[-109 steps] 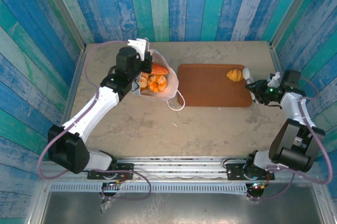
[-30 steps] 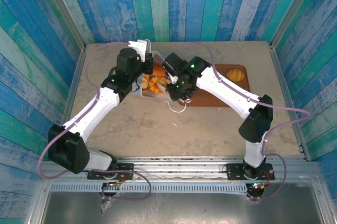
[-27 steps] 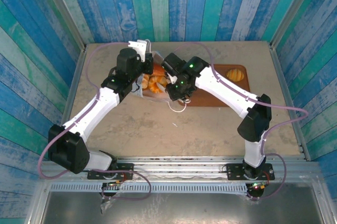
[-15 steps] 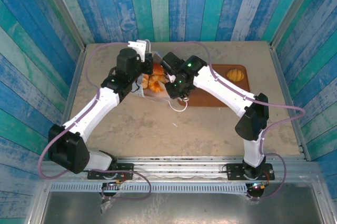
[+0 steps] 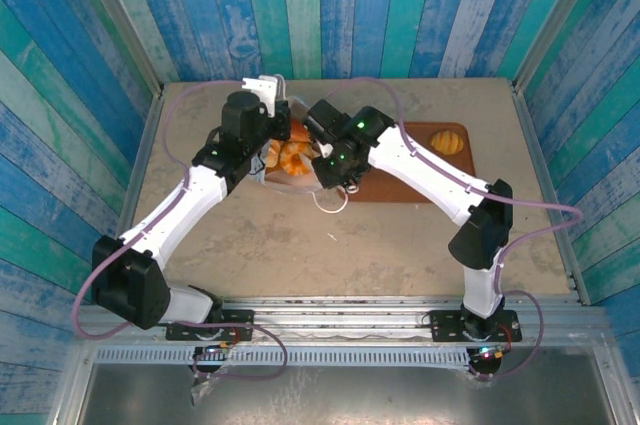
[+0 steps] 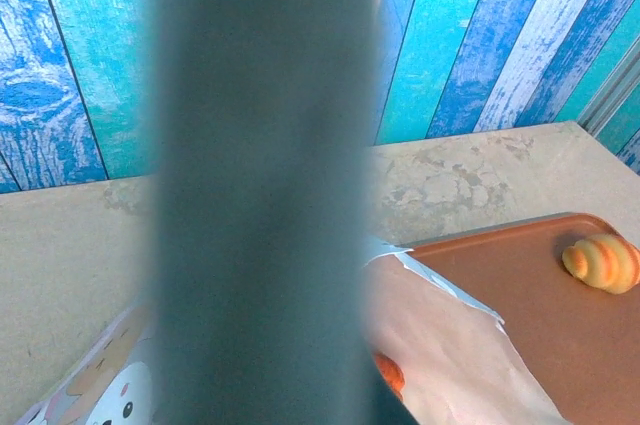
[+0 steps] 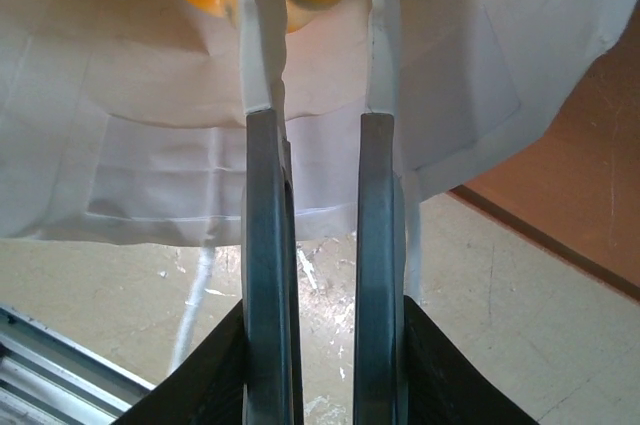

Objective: Take the fake bread out of the paper bag

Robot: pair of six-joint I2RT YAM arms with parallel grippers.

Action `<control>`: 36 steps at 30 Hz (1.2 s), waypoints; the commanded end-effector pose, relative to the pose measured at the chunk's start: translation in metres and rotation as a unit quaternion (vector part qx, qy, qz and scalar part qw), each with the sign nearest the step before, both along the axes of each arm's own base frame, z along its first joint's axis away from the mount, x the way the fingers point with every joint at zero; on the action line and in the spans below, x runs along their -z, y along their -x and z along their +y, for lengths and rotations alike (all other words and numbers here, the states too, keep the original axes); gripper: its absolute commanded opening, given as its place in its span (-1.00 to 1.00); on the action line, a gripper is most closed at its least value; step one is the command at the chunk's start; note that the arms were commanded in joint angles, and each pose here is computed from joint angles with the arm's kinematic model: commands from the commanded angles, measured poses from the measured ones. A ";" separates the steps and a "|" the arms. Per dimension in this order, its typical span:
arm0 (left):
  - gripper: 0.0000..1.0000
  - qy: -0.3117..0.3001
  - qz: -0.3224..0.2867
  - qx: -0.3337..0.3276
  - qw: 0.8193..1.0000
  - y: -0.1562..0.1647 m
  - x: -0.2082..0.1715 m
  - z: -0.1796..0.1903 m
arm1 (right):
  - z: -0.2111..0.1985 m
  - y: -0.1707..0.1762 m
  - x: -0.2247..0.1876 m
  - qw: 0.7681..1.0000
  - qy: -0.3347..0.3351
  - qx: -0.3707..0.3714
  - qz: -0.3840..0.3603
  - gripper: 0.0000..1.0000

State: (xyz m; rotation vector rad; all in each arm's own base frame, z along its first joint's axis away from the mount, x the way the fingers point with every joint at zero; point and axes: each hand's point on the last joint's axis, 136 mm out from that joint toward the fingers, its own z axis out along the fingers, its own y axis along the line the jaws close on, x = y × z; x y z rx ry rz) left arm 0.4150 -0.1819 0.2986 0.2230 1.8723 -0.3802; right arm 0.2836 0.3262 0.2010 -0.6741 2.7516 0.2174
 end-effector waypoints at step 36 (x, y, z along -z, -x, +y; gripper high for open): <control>-1.00 0.026 -0.034 -0.042 0.998 -0.014 -0.012 0.008 | -0.054 0.039 -0.109 0.993 -0.062 0.013 -0.098 -0.62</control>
